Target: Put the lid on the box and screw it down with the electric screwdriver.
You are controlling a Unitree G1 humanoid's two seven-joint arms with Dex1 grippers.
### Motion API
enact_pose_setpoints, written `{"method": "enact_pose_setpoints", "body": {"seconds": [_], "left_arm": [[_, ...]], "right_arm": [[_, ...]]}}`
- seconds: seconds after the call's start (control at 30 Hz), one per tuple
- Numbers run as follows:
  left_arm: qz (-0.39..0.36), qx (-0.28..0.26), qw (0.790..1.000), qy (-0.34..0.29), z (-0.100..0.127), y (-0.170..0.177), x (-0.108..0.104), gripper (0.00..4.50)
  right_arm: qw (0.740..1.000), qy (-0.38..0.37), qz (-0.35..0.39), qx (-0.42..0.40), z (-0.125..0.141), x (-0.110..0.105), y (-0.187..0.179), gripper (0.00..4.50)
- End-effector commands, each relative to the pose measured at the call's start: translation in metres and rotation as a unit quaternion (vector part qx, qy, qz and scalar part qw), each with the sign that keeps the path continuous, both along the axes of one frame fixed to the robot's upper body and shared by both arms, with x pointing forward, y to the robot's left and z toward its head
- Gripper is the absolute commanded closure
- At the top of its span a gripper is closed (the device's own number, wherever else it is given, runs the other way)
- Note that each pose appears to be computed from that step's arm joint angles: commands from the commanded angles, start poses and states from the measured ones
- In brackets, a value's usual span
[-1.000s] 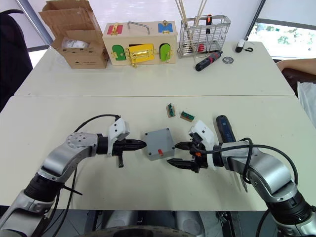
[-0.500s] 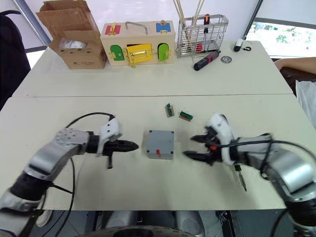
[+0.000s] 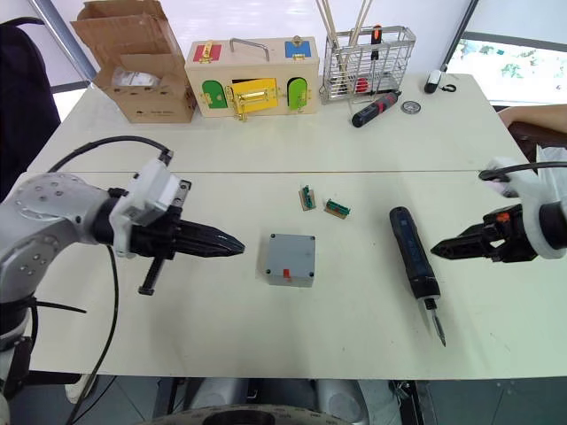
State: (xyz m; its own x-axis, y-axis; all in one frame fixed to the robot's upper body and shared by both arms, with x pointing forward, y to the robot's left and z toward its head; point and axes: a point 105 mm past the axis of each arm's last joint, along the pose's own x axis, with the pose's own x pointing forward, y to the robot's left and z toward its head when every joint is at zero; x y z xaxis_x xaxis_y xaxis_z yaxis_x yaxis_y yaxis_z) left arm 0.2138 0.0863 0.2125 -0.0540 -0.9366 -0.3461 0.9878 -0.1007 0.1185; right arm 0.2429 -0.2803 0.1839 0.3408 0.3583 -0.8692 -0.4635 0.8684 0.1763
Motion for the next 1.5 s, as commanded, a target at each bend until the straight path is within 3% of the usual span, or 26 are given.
{"method": "enact_pose_setpoints", "body": {"seconds": [0.03,0.33,0.7,1.0,1.3,1.5], "left_arm": [[-0.018,0.023,0.999,-0.021,-0.008,-0.001,-0.014,4.50],[0.009,0.033,0.999,-0.016,-0.022,0.003,-0.017,4.50],[0.044,0.052,0.997,-0.039,-0.034,0.009,-0.002,4.50],[0.045,0.048,0.997,-0.048,-0.029,0.002,-0.004,4.50],[0.045,0.041,0.997,-0.058,-0.023,-0.007,-0.002,4.50],[0.032,0.035,0.996,-0.072,-0.002,-0.019,0.001,4.50]], "right_arm": [[0.999,0.037,-0.034,-0.010,-0.003,-0.001,-0.004,0.04],[0.991,0.124,-0.047,0.012,-0.035,-0.006,0.003,0.04],[0.989,0.140,-0.053,-0.008,-0.073,0.006,0.013,0.04],[0.989,0.130,-0.011,-0.066,-0.084,0.001,0.022,2.50],[0.988,0.127,-0.025,-0.085,-0.096,-0.007,0.016,2.59],[0.989,0.128,-0.014,-0.074,-0.095,-0.007,0.022,2.59]]}}
